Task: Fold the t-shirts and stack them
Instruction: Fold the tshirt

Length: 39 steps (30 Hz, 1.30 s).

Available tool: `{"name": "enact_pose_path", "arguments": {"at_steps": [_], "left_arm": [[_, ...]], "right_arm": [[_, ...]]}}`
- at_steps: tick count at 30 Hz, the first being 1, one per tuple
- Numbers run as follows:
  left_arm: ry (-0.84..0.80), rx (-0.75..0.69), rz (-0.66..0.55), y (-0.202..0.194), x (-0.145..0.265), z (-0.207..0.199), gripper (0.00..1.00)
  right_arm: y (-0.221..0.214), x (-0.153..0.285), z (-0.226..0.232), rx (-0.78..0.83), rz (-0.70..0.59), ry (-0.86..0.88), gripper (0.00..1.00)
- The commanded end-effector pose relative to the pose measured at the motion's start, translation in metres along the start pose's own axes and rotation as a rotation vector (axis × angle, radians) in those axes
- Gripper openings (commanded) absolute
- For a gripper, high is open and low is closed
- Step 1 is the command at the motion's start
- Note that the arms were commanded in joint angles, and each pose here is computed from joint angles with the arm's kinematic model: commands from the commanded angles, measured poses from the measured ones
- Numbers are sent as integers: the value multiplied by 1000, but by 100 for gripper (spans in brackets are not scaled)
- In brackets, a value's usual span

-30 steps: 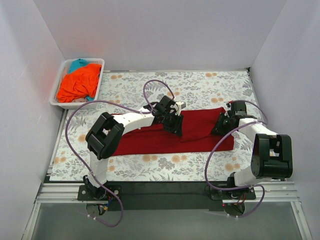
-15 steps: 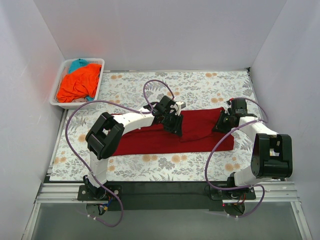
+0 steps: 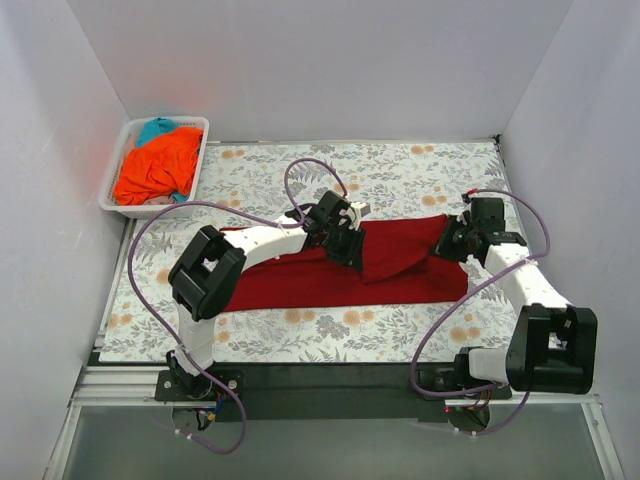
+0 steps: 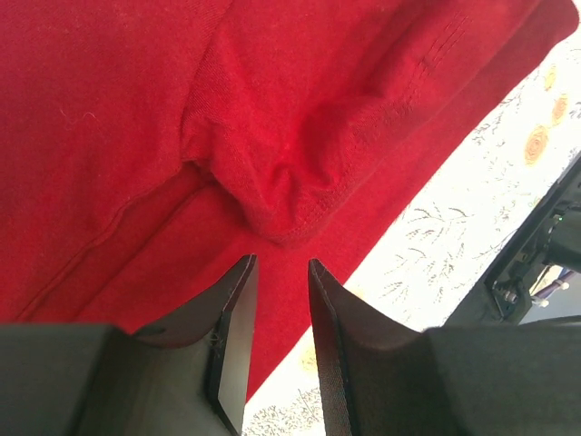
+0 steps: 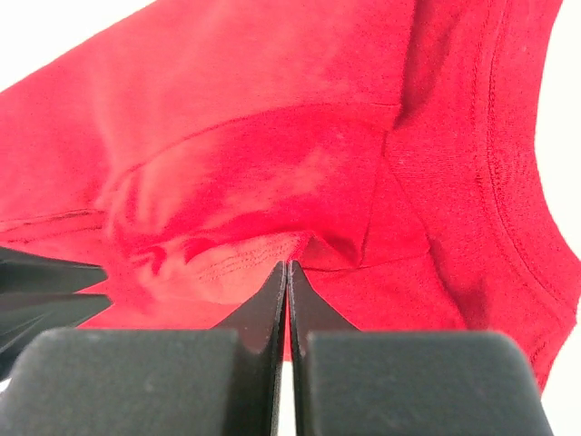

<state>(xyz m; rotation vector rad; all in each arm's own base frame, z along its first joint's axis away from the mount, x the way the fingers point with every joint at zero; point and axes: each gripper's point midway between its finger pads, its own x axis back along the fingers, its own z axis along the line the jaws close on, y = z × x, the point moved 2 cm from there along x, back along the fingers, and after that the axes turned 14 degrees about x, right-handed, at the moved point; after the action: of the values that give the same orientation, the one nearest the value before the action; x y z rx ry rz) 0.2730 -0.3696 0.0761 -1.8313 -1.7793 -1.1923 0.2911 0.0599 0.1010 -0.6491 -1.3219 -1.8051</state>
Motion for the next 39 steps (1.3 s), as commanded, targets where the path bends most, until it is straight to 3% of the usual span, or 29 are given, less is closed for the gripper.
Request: {"name": "enact_pose_path", "arguments": {"at_steps": [1,10,19,39], "left_arm": [[-26,-22,-63,9,27,-16,28],[-33,111,-17,-13,22,-8,33],[-47,257,-65,-22,15,-13,38],[60,305,-59,-9,-22,-12,36]], "right_arm": [[-11,12,6,-16,5,12,1],[-37,14,6,-40,36,24,1],[-58,18,5,-57,60,26,1],[-71,18,6,-74,74,40,1]]}}
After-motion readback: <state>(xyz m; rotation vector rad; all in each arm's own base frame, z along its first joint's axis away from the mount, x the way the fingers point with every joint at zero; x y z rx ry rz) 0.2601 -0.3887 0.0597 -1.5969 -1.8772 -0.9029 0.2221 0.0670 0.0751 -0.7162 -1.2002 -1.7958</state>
